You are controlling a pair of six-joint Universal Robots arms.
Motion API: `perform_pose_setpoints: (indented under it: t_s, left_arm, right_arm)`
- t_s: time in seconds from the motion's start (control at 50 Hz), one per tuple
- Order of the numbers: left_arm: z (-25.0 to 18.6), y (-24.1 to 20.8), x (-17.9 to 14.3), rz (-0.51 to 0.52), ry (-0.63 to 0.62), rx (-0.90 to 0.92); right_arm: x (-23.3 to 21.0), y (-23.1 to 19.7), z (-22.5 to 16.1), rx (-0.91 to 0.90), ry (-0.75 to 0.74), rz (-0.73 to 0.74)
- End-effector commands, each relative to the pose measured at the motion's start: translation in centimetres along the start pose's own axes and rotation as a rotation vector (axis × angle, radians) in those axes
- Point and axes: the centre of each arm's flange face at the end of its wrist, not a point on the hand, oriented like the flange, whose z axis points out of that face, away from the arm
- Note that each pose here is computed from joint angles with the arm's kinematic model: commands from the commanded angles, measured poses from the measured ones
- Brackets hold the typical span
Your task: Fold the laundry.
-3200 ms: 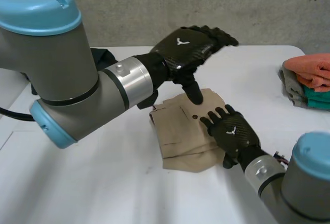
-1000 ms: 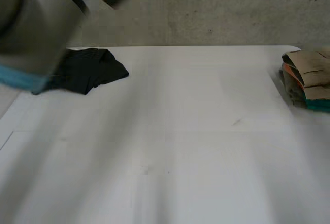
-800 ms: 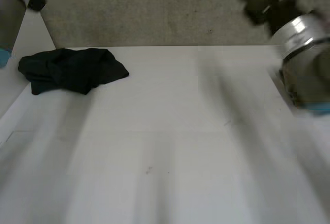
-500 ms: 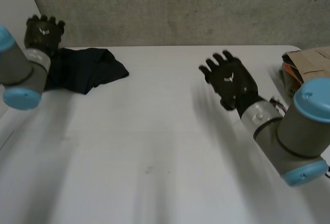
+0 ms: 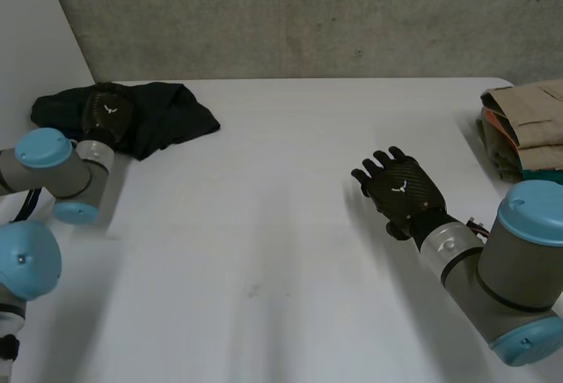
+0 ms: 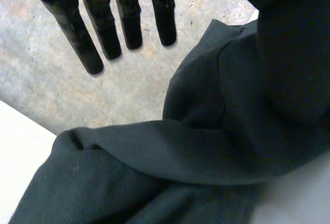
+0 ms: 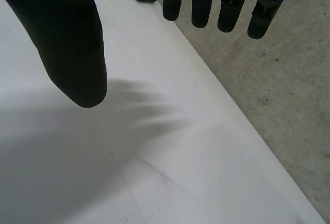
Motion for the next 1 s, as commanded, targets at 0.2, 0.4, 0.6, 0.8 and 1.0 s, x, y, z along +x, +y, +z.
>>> perform_pose_setpoints:
  t_s: [0.2, 0.4, 0.6, 0.8, 1.0]
  left_arm:
    - [1.0, -4.2, -0.8, 0.027, -0.092, 0.03]
    - [-3.2, -23.9, -5.6, -0.213, -0.113, 0.285]
    - [-15.5, -33.6, 2.8, -0.477, 0.231, 0.321]
    - [-28.1, -31.7, 13.4, -0.49, 0.618, 0.136]
    - [-27.6, -30.7, 12.1, -0.462, 0.524, 0.051]
  right_arm:
    - [0.3, 0.1, 0.2, -0.002, 0.009, -0.002]
    - [0.7, -0.1, 0.2, 0.005, 0.023, -0.004]
    - [4.7, 1.4, 1.0, -0.03, 0.128, 0.019]
    - [6.5, 1.9, 1.3, -0.045, 0.182, 0.023]
    - [6.3, 2.0, 1.1, -0.057, 0.183, 0.026]
